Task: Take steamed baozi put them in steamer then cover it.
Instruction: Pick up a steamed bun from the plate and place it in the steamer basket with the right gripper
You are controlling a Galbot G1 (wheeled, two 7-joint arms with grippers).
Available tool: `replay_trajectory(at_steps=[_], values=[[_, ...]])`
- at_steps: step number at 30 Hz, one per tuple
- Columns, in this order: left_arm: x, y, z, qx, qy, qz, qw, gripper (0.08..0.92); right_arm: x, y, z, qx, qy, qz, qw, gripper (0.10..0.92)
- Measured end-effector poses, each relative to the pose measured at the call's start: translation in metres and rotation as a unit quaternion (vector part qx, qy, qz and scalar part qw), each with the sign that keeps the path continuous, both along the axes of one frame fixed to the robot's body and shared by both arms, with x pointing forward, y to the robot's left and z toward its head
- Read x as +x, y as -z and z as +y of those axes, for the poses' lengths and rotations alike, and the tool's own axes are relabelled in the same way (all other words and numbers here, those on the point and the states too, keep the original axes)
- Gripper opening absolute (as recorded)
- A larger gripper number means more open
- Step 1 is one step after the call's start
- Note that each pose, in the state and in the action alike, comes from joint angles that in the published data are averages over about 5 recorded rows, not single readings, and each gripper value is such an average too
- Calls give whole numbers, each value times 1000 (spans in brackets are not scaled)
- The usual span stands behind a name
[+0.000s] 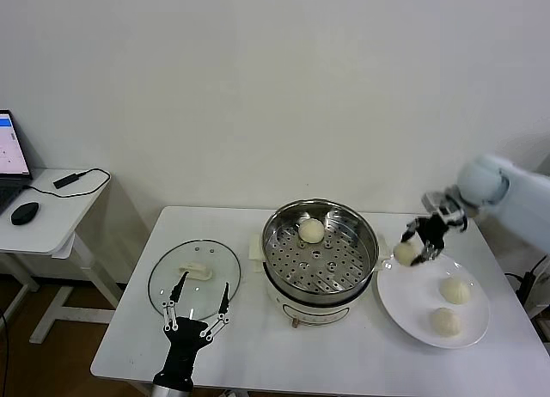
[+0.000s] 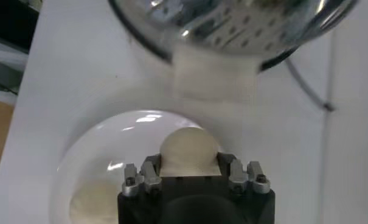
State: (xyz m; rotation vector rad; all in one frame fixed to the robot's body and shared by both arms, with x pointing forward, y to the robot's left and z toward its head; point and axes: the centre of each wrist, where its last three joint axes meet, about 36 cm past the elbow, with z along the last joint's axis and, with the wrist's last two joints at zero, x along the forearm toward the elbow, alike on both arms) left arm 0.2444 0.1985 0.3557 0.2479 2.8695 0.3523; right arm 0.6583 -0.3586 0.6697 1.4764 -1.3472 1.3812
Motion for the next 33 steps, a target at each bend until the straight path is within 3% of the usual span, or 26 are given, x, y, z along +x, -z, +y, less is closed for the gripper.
replay_trajectory(at_steps=[5, 11, 23, 33], values=[[1, 0, 0, 0, 1, -2, 1000, 823, 3, -33, 57, 9, -39, 3, 999, 645], [3, -1, 0, -1, 0, -5, 1000, 823, 4, -37, 123, 17, -68, 15, 997, 643], [5, -1, 1, -1, -4, -7, 1000, 823, 7, 5, 231, 1, -98, 30, 995, 636], [5, -2, 1, -2, -5, -8, 1000, 823, 4, 45, 262, -12, -105, 37, 994, 641]])
